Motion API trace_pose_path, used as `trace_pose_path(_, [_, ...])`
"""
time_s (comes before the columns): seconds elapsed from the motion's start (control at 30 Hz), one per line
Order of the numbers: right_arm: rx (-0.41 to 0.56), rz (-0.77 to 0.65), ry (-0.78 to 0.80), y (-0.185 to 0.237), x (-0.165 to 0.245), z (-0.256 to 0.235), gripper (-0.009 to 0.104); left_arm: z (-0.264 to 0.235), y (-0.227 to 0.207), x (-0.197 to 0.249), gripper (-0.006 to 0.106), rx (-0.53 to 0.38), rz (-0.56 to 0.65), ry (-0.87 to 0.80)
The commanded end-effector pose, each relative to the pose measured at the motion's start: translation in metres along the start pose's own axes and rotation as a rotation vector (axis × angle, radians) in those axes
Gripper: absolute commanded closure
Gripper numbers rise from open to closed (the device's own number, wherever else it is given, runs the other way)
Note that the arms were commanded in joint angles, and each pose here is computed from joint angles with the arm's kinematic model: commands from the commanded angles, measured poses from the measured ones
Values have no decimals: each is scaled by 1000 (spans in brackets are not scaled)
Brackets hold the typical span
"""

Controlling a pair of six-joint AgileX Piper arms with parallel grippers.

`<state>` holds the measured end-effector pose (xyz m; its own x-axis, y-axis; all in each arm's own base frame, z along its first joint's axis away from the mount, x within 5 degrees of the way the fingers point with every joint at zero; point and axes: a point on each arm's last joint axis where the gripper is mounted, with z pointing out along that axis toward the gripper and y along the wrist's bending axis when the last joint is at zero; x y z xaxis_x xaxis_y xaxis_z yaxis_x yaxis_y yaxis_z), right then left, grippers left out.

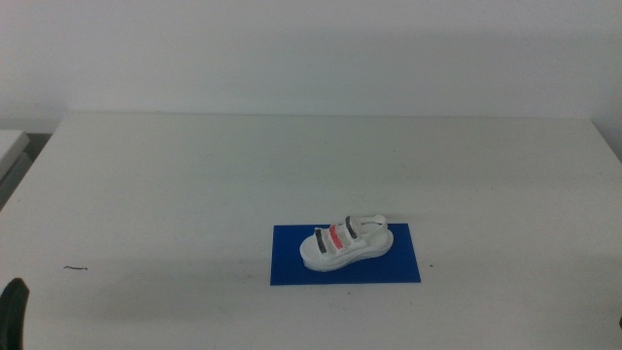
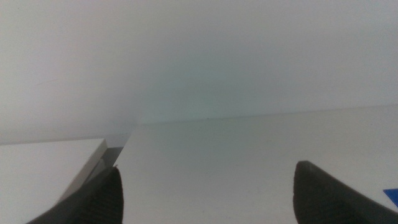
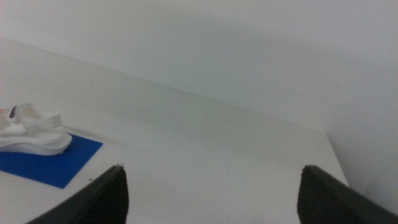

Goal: Use one arm to grab the shoe from the table and place it on the mat.

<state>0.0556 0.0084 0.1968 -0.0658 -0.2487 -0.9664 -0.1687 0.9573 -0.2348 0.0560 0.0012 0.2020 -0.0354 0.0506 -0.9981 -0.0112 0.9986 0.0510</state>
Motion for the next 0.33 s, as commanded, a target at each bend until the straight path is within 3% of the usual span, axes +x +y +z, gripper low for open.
trace_pose_path(0.0, [8,8,-7,0,0,0,9,0,0,-1,7,2,-5,-7])
trace_pose_path(0.3, [9,22,-7,0,0,0,9,0,0,-1,7,2,-5,-7])
